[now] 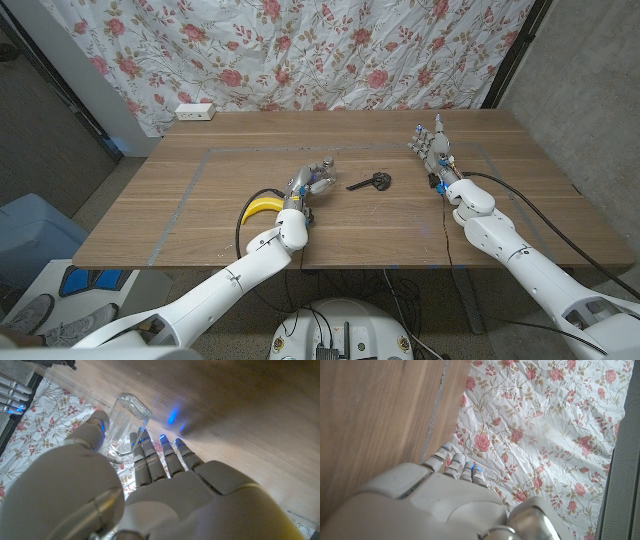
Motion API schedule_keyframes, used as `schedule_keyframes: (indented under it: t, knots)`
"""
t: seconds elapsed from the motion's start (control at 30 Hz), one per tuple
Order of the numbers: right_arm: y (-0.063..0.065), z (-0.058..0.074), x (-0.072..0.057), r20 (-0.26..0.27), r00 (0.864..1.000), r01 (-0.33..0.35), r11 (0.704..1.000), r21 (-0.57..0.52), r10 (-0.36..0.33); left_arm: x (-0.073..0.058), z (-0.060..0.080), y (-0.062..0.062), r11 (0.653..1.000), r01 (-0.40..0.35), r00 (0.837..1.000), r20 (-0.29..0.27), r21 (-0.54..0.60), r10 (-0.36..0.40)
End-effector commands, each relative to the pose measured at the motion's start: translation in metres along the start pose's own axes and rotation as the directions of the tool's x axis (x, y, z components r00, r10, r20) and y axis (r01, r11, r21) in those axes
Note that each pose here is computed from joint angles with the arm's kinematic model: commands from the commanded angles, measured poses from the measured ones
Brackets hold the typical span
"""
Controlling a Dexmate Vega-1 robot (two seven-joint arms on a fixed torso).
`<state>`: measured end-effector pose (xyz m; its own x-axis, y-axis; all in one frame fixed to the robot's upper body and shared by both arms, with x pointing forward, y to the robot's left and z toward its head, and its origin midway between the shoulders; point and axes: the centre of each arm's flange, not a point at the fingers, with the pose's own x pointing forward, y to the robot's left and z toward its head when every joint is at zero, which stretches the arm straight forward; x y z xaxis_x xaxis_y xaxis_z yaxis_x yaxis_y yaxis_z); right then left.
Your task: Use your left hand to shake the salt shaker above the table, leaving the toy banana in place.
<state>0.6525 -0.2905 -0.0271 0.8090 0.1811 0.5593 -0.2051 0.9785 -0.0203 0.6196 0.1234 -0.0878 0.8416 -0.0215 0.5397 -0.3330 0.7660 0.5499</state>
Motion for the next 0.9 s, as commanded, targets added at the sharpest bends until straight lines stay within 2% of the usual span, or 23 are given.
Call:
schedule_keyframes:
  t: [0.03, 0.47, 0.9]
  knots:
    - [0.0001, -0.0001, -0.0001, 0.0, 1.0, 0.0, 1.0, 0.0, 0.0, 0.0019, 0.0005, -0.0036, 1.0, -0.028, 1.0, -0.005, 0.007, 0.028]
    - [0.0, -0.0002, 0.0, 0.0, 1.0, 0.0, 1.0, 0.0, 0.0, 0.0014, 0.0033, -0.0086, 0.997, -0.075, 0.997, -0.011, 0.007, 0.075]
    - [0.0, -0.0002, 0.0, 0.0, 1.0, 0.0, 1.0, 0.0, 0.0, 0.0018, 0.0012, -0.007, 0.995, -0.103, 0.995, -0.001, 0.014, 0.103]
